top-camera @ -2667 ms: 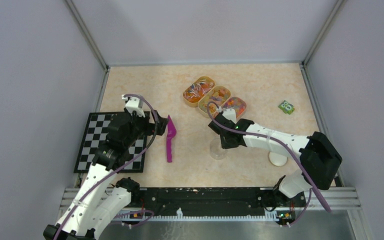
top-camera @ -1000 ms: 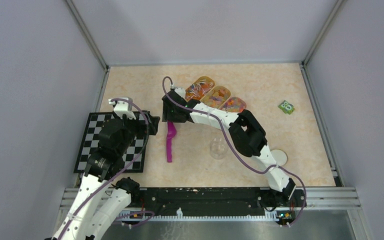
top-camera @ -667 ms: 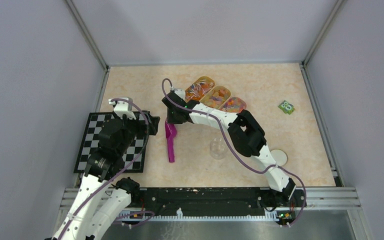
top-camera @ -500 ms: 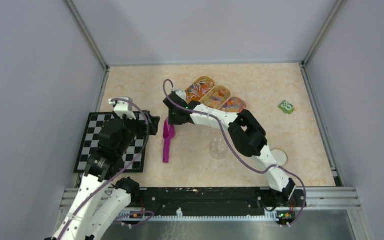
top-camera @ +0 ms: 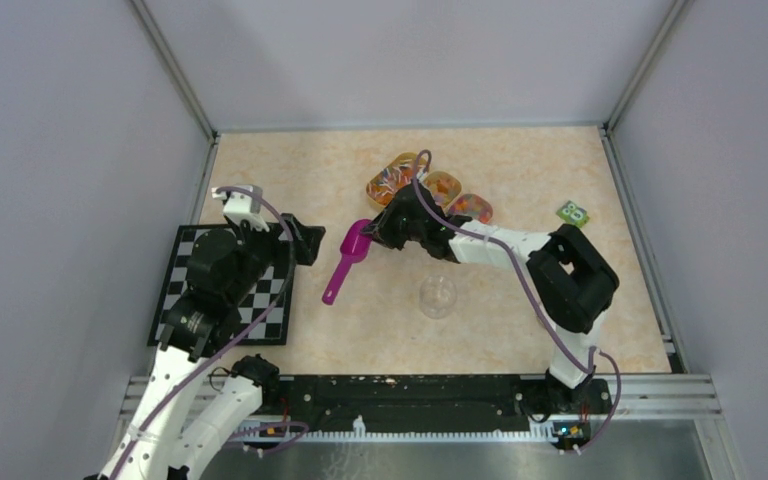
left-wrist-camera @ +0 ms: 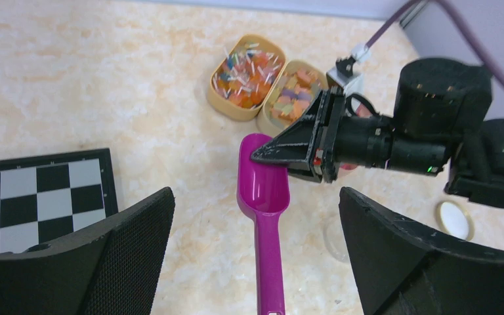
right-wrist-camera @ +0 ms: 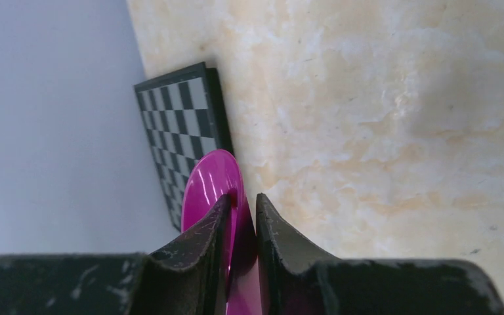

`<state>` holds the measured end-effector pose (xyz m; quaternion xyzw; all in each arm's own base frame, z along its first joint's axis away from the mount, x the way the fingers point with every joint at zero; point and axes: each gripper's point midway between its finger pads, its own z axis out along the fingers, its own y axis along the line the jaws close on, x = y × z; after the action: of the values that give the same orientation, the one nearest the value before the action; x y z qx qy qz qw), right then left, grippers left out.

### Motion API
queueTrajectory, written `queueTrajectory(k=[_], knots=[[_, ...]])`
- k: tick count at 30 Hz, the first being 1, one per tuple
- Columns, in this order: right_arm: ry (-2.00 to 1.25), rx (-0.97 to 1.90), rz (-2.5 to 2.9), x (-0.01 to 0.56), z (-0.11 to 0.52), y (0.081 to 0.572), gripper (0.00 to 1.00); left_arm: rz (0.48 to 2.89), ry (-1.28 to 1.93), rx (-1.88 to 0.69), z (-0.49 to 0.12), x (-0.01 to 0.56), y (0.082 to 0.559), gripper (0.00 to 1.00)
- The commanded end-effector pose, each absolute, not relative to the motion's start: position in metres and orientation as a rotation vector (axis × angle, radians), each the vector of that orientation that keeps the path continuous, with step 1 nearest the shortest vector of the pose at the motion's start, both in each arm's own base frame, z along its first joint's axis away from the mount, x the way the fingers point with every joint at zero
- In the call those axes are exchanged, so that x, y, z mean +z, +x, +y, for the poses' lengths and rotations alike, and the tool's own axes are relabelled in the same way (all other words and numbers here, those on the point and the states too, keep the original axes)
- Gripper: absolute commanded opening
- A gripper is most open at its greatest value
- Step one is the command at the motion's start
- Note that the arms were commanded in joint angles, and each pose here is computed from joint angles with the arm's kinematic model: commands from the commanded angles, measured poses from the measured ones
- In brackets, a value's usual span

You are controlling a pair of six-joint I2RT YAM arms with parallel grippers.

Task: Pack the candies
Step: Pick up the spatula from the center of the board.

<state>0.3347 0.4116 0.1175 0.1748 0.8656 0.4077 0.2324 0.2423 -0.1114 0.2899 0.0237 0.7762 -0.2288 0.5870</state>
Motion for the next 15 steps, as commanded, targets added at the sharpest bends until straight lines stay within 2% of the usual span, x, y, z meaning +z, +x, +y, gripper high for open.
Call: queueTrajectory(k=[1,5,10,15], knots=[[0.651,1.417,2.206,0.178,0.419,0.335,0.18,1.685,0.039,-0.613,-0.113,0.339,0.228,0.99],[0.789,1.566,2.192,0.179,0.42,0.325,0.18,1.64,0.276,-0.704,-0.14,0.35,0.214,0.99],[0.892,1.674,2.19,0.176,0.418,0.318,0.18,1.733,0.485,-0.757,-0.161,0.342,0.209,0.99],[0.908,1.682,2.164,0.185,0.41,0.319,0.17,1.743,0.606,-0.672,-0.167,0.322,0.216,0.99]])
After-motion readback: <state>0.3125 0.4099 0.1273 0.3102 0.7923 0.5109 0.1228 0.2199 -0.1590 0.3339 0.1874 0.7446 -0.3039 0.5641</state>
